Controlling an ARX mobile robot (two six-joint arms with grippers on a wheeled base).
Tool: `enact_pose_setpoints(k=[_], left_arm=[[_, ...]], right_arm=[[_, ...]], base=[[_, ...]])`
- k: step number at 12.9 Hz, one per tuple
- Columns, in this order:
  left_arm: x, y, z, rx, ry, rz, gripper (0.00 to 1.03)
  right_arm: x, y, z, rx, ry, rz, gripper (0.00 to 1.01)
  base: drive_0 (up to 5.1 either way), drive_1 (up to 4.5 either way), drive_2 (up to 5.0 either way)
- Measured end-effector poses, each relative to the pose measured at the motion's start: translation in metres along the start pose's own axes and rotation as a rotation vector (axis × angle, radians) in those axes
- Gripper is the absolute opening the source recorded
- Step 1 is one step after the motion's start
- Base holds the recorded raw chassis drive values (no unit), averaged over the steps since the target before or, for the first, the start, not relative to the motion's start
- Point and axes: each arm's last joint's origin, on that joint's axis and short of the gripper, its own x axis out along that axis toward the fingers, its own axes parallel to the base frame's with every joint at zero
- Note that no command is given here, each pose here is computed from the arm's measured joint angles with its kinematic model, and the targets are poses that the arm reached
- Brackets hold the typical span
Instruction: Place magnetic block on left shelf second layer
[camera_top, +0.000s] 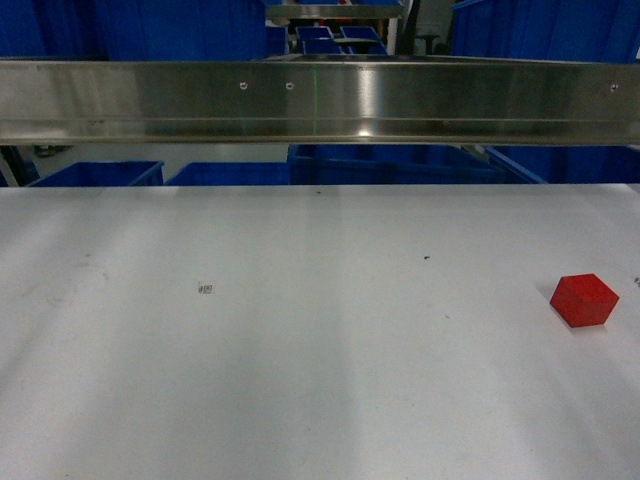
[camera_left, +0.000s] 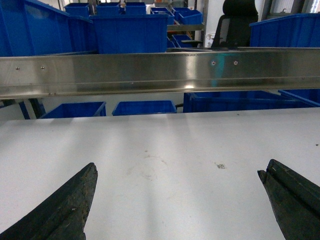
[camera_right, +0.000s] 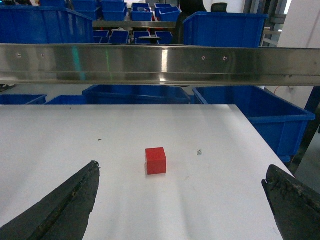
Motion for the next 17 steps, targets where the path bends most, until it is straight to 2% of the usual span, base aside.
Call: enact_pose_setpoints(k=[11, 12, 13, 14, 15, 16, 17], left_arm=[[0.0, 0.0, 0.0, 0.0, 0.0, 0.0, 0.98], [0.0, 0.0, 0.0, 0.0, 0.0, 0.0, 0.98], [0.0, 0.0, 0.0, 0.0, -0.001, 0.0, 0.98], [0.0, 0.0, 0.0, 0.0, 0.002, 0.002, 0.98], [0.0, 0.0, 0.0, 0.0, -0.002, 0.0, 0.98], [0.0, 0.0, 0.0, 0.0, 0.0, 0.0, 0.98], [0.0, 0.0, 0.0, 0.0, 0.0, 0.0, 0.98]], right_arm=[[0.0, 0.0, 0.0, 0.0, 0.0, 0.001, 0.98], [0.004, -0.002, 0.001, 0.028, 0.054, 0.039, 0.98], [0.017, -0.006, 0.008, 0.102, 0.161, 0.073, 0.98], [0.038, -0.002, 0.025, 0.155, 0.203, 0.146, 0.98], [0.063, 0.008, 0.043, 0.158, 0.19, 0.212, 0.98], [0.099, 0.017, 0.06, 0.151, 0.168, 0.237, 0.98], [0.139, 0.024, 0.065, 0.147, 0.183, 0.259, 0.98]], base=[[0.0, 0.0, 0.0], [0.0, 0.0, 0.0], [0.0, 0.0, 0.0], [0.0, 0.0, 0.0], [0.0, 0.0, 0.0], [0.0, 0.0, 0.0], [0.0, 0.0, 0.0]])
